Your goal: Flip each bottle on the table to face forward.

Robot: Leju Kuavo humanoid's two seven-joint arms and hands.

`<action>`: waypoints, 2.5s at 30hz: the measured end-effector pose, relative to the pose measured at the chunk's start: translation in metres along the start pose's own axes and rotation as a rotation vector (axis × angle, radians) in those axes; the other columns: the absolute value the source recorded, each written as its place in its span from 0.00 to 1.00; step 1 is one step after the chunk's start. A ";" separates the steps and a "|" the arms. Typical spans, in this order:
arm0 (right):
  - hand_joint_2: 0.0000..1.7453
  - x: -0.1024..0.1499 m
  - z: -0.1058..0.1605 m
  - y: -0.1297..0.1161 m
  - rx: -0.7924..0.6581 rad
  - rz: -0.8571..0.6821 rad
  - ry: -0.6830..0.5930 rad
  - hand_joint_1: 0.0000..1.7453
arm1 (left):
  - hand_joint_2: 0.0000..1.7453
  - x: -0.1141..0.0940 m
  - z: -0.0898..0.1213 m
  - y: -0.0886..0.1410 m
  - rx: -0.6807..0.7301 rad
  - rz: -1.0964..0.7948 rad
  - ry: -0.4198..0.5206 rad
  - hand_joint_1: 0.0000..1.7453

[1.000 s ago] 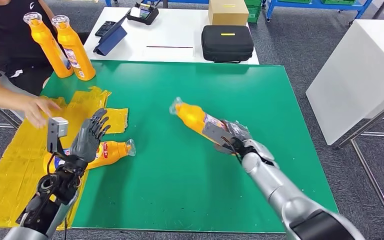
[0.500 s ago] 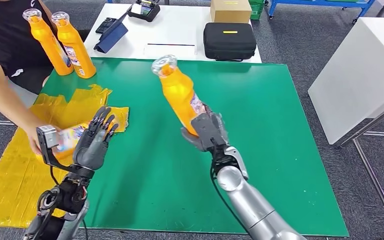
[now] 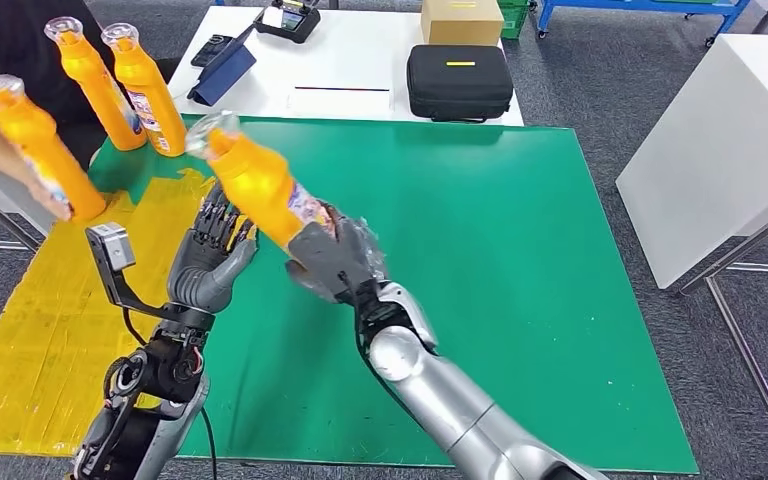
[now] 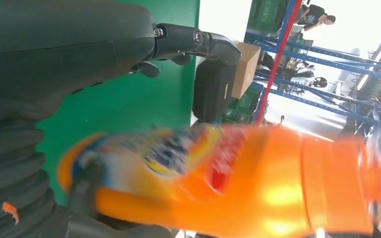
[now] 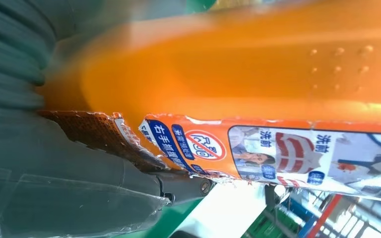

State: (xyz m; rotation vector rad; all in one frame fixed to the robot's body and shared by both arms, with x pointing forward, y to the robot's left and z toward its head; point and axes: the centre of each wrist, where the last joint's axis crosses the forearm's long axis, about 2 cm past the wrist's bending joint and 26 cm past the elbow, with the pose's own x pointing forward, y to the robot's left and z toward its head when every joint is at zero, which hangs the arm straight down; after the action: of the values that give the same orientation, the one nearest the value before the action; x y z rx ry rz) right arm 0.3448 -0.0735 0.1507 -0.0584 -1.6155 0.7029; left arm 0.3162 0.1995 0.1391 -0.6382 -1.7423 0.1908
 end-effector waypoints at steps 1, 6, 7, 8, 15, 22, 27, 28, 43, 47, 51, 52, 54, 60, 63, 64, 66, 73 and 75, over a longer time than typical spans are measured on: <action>1.00 0.004 -0.001 0.007 0.020 0.023 -0.003 1.00 | 1.00 0.000 -0.001 -0.002 0.000 0.003 -0.001 0.00; 1.00 0.023 0.001 0.046 0.122 0.091 0.007 1.00 | 1.00 0.000 -0.004 -0.007 0.007 0.012 0.004 0.00; 1.00 0.024 0.002 0.051 0.137 0.097 0.013 1.00 | 1.00 0.000 -0.003 -0.006 0.011 0.011 0.008 0.00; 1.00 0.025 0.002 0.054 0.150 0.105 0.019 1.00 | 1.00 -0.001 -0.002 -0.005 0.016 0.011 0.012 0.00; 1.00 0.023 0.002 0.065 0.207 0.172 0.036 1.00 | 1.00 -0.006 0.009 0.001 0.052 0.019 0.043 0.22; 1.00 0.020 0.003 0.067 0.217 0.205 0.039 1.00 | 1.00 -0.008 0.016 0.004 0.077 0.022 0.046 1.00; 1.00 0.018 0.004 0.069 0.223 0.234 0.034 1.00 | 1.00 -0.008 0.021 0.006 0.093 0.021 0.040 1.00; 1.00 0.018 0.005 0.070 0.224 0.241 0.032 1.00 | 1.00 -0.008 0.022 0.006 0.094 0.021 0.038 1.00; 0.25 0.012 0.009 0.072 0.196 0.276 0.022 0.00 | 1.00 -0.004 0.025 0.005 0.111 -0.060 -0.005 1.00; 0.00 -0.002 0.019 0.064 0.147 0.254 0.039 0.00 | 1.00 0.007 0.023 0.009 0.189 -0.439 -0.110 1.00; 0.00 -0.013 0.032 0.041 0.096 0.205 0.055 0.00 | 1.00 0.022 0.026 0.034 0.316 -1.026 -0.228 1.00; 0.00 -0.014 0.034 0.034 0.079 0.191 0.052 0.00 | 1.00 0.024 0.028 0.042 0.333 -1.119 -0.238 1.00; 0.00 -0.015 0.038 0.022 0.046 0.164 0.047 0.00 | 1.00 0.025 0.033 0.055 0.356 -1.220 -0.235 1.00; 0.00 -0.016 0.050 0.004 -0.019 0.106 0.022 0.00 | 1.00 0.016 0.051 0.087 0.401 -1.541 -0.153 1.00; 0.00 -0.017 0.056 0.000 -0.029 0.088 0.005 0.00 | 1.00 0.004 0.067 0.108 0.341 -1.726 -0.064 1.00; 0.00 -0.017 0.057 -0.001 -0.031 0.084 0.001 0.00 | 1.00 -0.001 0.073 0.114 0.315 -1.769 -0.024 1.00; 0.00 -0.018 0.059 -0.003 -0.033 0.076 -0.006 0.00 | 1.00 -0.011 0.083 0.123 0.269 -1.829 0.053 1.00; 0.00 -0.021 0.060 -0.007 -0.026 0.057 -0.018 0.00 | 0.00 -0.047 0.120 0.140 0.115 -1.918 0.298 0.00; 0.00 -0.021 0.061 -0.007 -0.023 0.051 -0.021 0.00 | 0.00 -0.054 0.126 0.140 0.068 -1.926 0.333 0.00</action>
State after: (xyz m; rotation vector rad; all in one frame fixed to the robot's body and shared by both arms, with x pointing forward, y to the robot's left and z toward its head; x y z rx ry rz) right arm 0.2959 -0.1127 0.1349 -0.1095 -1.6469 0.7259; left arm 0.2494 0.3149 -0.0047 1.1178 -1.3396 -1.1002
